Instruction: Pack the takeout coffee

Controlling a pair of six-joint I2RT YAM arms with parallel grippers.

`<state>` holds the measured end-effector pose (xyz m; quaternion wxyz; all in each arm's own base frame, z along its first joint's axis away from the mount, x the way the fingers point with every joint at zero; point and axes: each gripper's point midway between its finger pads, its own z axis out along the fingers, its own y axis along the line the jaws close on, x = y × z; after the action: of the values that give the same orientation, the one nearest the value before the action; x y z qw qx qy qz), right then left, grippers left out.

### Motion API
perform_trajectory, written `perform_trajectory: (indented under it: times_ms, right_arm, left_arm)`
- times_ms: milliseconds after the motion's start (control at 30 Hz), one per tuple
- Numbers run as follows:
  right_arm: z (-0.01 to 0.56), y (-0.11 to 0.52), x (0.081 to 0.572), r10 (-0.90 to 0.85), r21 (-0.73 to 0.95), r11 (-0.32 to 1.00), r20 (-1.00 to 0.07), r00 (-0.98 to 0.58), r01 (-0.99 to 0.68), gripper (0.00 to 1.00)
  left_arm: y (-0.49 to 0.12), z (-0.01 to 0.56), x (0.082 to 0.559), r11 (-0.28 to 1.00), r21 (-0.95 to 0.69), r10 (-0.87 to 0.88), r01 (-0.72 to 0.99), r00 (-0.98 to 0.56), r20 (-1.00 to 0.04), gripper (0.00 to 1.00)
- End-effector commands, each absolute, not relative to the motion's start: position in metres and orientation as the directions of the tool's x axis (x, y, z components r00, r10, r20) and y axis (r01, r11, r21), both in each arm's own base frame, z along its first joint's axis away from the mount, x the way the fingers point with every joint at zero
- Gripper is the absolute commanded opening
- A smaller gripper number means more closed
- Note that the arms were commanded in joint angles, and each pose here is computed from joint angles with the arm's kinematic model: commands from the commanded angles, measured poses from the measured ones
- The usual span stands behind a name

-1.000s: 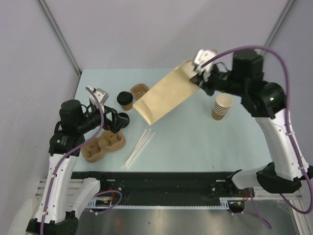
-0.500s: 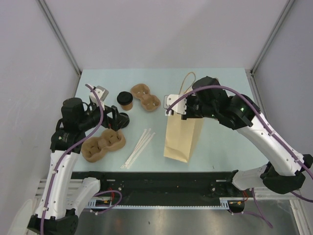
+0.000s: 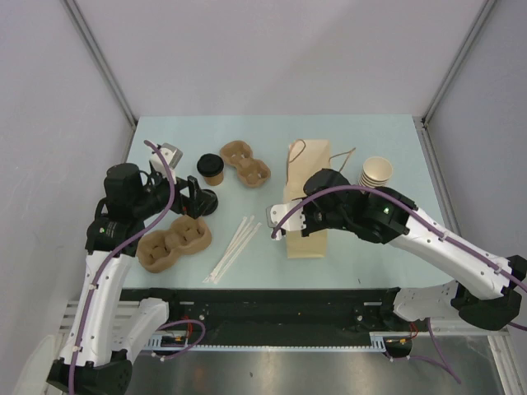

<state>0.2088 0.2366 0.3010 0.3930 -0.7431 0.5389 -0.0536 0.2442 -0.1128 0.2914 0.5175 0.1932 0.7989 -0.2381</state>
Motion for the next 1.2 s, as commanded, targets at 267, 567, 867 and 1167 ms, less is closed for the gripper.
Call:
perform_trajectory:
  times_ms: [267, 567, 867, 1167]
  right_arm:
    - [0.306, 0.244, 0.172, -0.819, -0.576, -0.126, -0.399, 0.412, -0.808, 0.57]
    - [0.414, 0.255, 0.179, -0.664, -0.561, 0.137, -0.663, 0.344, -0.816, 0.78]
    - [0.476, 0.193, 0.229, -0.44, -0.334, 0.571, -0.896, 0.064, -0.749, 0.78]
    - [0.419, 0.119, 0.285, -0.209, 0.081, 0.775, -0.903, -0.376, -0.627, 0.71]
  left_arm:
    - [-0.113, 0.299, 0.242, 0.802, -0.161, 0.067, 0.575, -0.354, -0.933, 1.0]
    - [-0.145, 0.35, 0.229, 0.652, -0.167, 0.029, 0.74, -0.245, -0.969, 0.99]
    - [-0.194, 0.416, 0.249, 0.561, -0.12, 0.008, 0.819, -0.15, -0.989, 0.96]
    - [-0.273, 0.434, 0.284, 0.489, -0.134, 0.045, 0.862, -0.179, -0.983, 0.92]
